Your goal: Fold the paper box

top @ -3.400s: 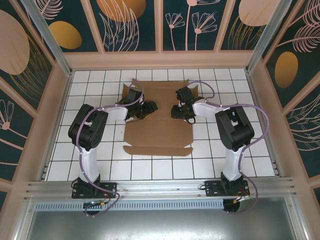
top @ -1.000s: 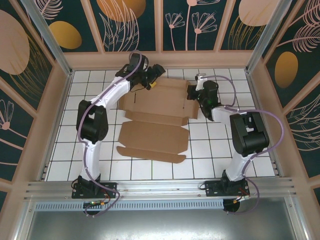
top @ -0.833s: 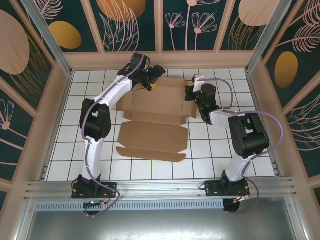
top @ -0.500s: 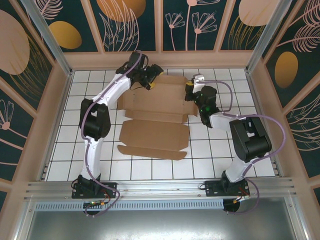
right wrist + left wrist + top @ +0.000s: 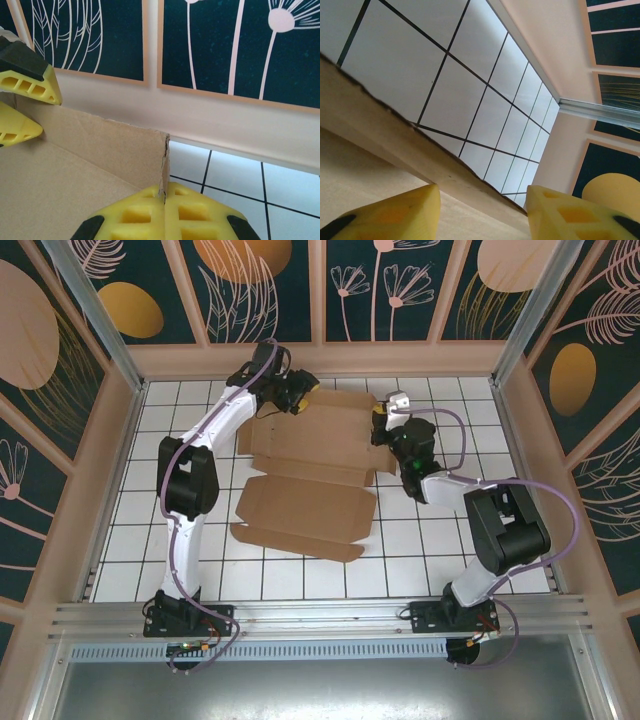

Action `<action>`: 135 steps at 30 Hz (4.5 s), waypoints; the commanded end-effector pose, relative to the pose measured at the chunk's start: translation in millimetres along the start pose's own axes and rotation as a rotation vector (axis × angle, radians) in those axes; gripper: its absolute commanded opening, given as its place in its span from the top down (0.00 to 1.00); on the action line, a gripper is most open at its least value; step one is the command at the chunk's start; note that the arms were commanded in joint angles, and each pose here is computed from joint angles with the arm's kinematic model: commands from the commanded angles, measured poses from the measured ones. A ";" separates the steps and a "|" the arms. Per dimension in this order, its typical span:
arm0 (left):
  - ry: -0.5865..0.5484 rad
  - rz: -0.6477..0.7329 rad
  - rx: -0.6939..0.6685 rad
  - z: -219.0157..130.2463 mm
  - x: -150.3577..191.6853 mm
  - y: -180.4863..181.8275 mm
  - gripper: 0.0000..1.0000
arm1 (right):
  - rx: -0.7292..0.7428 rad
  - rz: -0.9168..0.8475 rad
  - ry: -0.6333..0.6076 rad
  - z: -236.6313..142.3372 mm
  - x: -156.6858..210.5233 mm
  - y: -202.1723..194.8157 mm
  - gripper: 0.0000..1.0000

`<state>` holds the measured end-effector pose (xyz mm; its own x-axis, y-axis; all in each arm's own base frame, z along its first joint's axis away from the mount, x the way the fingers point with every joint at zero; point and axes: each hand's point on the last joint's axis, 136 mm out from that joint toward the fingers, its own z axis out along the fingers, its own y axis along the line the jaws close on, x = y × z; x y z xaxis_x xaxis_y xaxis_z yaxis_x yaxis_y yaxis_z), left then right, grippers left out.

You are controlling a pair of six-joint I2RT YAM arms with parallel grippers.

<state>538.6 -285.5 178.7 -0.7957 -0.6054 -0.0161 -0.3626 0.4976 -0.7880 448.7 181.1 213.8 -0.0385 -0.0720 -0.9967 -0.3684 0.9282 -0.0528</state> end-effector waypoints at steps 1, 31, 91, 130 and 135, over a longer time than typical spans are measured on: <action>0.022 -0.039 0.011 3.2 -0.3 -2.8 0.55 | 0.036 -0.046 -0.110 -11.1 -32.5 -1.0 1.00; 0.033 -0.107 0.017 -34.2 8.5 -12.0 0.23 | 0.124 -0.208 -0.241 -37.3 -47.8 5.7 0.99; 0.040 -0.021 0.133 -9.8 15.5 19.4 1.00 | -0.296 0.165 0.089 -25.8 -93.7 45.2 0.37; 0.056 0.152 0.258 -50.2 43.4 40.2 1.00 | -0.173 -0.209 0.953 -79.5 210.7 225.6 1.00; 0.033 0.152 0.167 -67.8 45.8 51.3 1.00 | -0.130 -0.260 0.972 -85.3 212.3 214.1 1.00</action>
<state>461.3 -261.1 180.9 -0.8566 -0.5086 -0.0868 -0.1418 0.3939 -0.9081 292.8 371.7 22.8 -0.6120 -0.5207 -0.5953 -0.6024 0.7946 -0.0757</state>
